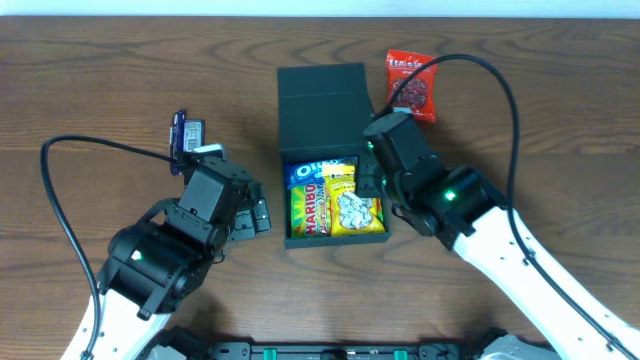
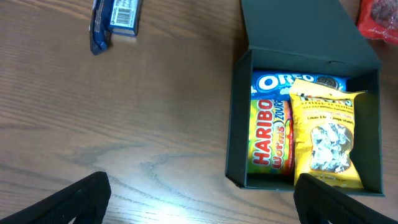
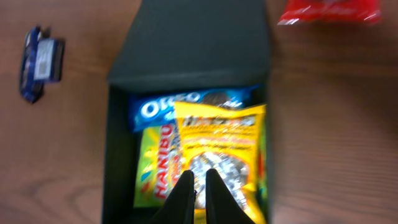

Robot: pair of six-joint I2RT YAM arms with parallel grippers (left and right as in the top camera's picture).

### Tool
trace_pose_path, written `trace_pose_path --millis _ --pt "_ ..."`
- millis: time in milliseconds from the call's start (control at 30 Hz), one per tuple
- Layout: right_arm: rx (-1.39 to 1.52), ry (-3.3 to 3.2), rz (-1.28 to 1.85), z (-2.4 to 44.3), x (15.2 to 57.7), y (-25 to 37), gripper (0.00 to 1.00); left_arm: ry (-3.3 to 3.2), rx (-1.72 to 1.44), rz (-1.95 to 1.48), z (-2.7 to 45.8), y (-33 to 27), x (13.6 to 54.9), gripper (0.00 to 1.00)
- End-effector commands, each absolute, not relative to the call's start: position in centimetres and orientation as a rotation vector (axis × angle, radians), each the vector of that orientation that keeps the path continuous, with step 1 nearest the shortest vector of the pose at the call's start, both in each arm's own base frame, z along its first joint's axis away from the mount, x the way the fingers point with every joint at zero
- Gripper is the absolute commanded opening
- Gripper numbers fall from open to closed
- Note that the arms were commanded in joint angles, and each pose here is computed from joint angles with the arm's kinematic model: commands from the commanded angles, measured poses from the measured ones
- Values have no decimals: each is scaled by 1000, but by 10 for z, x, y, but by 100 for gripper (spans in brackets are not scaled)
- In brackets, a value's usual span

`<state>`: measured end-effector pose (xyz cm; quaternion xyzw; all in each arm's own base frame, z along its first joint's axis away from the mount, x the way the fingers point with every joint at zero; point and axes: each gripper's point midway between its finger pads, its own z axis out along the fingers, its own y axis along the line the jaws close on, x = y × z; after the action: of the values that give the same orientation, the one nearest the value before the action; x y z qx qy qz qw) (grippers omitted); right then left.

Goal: Pack container
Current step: 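Open the right gripper and lift it out of the box, then reach the right gripper to the red candy bag and grasp it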

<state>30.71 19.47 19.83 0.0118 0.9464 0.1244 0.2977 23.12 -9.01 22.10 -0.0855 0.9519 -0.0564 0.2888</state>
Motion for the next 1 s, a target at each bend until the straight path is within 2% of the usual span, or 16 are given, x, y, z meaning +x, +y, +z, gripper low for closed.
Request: trace_pose_path --millis 0,100,167,233,300,400,533,967 --pt "73 2448 200 208 319 174 9 2526 -243 -166 228 -91 233 95" --pt "110 2414 126 210 325 161 9 2526 -243 -166 228 -91 233 95" --pt "149 2384 73 213 332 150 36 2526 -243 -166 228 -91 233 95" --pt "163 2371 40 213 340 141 54 2526 -243 -166 228 -91 233 95" --pt "179 2374 11 208 349 131 78 2526 -243 -166 228 -91 233 95" --pt "246 2394 -34 194 363 113 94 2526 -243 -166 228 -91 233 95" --pt "245 2386 -82 179 388 99 99 2526 -243 -166 228 -91 233 95" --pt "176 2316 -72 112 481 83 99 2526 -243 -166 228 -91 233 95"
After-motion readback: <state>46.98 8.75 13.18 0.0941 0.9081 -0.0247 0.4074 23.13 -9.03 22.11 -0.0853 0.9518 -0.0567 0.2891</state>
